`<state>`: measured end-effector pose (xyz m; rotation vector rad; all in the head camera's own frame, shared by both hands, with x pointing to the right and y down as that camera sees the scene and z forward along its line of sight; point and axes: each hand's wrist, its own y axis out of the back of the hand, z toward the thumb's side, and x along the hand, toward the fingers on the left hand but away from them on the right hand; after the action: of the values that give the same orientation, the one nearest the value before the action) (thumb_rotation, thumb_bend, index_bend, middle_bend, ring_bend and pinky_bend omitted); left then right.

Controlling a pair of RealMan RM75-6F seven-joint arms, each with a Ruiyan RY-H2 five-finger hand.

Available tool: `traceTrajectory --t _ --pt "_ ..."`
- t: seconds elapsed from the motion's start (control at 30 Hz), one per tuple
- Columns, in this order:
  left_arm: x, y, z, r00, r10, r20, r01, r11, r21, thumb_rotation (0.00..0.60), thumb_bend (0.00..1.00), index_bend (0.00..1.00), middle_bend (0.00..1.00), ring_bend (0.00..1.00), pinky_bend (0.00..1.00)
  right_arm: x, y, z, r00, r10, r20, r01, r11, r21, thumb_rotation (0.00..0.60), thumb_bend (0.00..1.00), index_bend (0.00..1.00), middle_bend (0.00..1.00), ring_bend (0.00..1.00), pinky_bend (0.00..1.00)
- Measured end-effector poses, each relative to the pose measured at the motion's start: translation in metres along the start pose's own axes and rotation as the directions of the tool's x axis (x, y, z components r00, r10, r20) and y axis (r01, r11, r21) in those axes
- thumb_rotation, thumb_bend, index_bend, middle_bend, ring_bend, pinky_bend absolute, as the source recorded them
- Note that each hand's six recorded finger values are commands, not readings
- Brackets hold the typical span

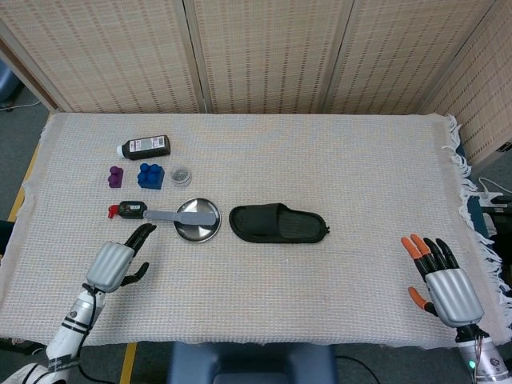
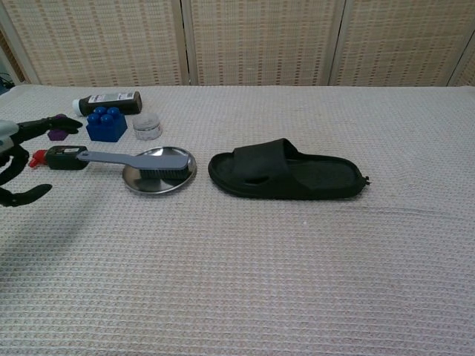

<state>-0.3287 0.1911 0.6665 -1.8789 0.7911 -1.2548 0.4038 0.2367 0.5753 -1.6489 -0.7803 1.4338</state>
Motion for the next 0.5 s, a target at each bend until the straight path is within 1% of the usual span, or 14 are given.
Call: traceTrajectory --t 0.13,0.3,0.37,0.5 --pt "0.036 -0.007 0.015 1.0 -0.018 -0.013 0.018 1.0 0.021 0.6 0.37 0.09 0.12 0.77 1.0 -0.003 -0.002 -0.002 1.0 0.007 0.013 -0.007 1.0 0.004 0.6 0.21 0.0 0.0 0.0 0.0" --pt "0.081 -0.019 0.043 0.999 -0.039 -0.021 0.041 0.996 0.079 0.6 0.37 0.11 0.13 0.78 1.0 -0.006 -0.005 -0.005 1.0 0.017 0.026 -0.017 1.0 0.006 0.6 0.21 0.0 0.0 0.0 0.0" --pt "0.095 -0.024 0.052 0.999 -0.047 -0.024 0.049 0.994 0.1 0.6 0.37 0.12 0.13 0.78 1.0 -0.006 -0.005 -0.006 0.999 0.02 0.03 -0.02 1.0 0.006 0.6 0.21 0.0 0.0 0.0 0.0" --pt "0.113 -0.031 0.057 0.997 -0.062 -0.04 0.066 0.989 0.131 0.6 0.37 0.15 0.15 0.78 1.0 -0.007 -0.006 -0.007 0.999 0.023 0.034 -0.023 1.0 0.006 0.6 0.21 0.0 0.0 0.0 0.0"
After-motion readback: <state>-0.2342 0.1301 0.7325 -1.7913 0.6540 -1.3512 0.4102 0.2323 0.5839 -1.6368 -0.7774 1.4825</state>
